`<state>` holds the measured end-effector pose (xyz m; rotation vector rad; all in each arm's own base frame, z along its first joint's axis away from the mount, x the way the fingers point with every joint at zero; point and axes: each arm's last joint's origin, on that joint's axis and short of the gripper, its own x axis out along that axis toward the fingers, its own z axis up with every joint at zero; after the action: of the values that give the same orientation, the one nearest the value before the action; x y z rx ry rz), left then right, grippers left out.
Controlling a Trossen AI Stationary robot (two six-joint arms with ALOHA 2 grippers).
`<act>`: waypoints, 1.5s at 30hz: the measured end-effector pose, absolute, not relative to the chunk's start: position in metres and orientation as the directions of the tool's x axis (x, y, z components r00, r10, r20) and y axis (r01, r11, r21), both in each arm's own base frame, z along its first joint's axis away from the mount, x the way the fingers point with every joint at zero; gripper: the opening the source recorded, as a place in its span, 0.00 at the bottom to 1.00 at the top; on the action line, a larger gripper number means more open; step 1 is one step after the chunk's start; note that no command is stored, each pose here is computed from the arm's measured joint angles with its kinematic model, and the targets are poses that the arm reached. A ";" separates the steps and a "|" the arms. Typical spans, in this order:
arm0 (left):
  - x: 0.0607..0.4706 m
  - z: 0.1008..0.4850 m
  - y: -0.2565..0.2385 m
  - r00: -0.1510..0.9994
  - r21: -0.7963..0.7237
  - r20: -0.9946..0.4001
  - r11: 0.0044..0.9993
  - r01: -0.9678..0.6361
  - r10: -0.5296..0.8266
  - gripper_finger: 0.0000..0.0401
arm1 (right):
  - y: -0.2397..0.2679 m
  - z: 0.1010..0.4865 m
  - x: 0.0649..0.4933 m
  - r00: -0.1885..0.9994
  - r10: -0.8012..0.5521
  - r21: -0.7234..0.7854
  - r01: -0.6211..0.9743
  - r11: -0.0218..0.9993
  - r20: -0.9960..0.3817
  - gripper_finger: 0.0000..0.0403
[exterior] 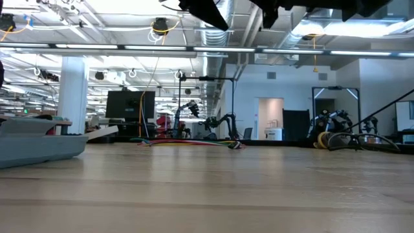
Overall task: Coil cords
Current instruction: Coil the red wire on the black spool
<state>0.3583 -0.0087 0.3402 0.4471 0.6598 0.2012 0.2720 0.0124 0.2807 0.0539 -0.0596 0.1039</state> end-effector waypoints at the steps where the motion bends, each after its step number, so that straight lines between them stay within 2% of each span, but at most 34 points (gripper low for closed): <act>1: 0.358 0.340 -0.009 0.774 0.456 -0.548 0.889 -0.041 0.317 0.00 | 0.012 0.282 0.272 0.992 0.102 0.049 -0.106 0.993 0.074 0.27; 19: 0.361 0.338 -0.014 0.791 0.401 -0.552 0.916 -0.025 0.263 0.00 | 0.012 0.297 0.269 0.967 0.101 0.009 -0.106 0.994 0.235 0.27; 28: 0.373 0.319 -0.015 0.756 0.394 -0.599 0.919 -0.007 0.262 0.00 | 0.012 0.302 0.268 0.954 0.089 0.002 -0.094 0.996 0.287 0.27; 45: 0.371 0.309 -0.037 0.722 0.395 -0.651 0.917 0.058 0.234 0.00 | 0.006 0.302 0.268 0.953 -0.125 0.000 0.130 0.992 0.276 0.27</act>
<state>0.3708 -0.0369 0.3086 0.4086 0.7636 0.1003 0.2682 0.0059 0.3015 -0.0178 -0.2788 -0.1291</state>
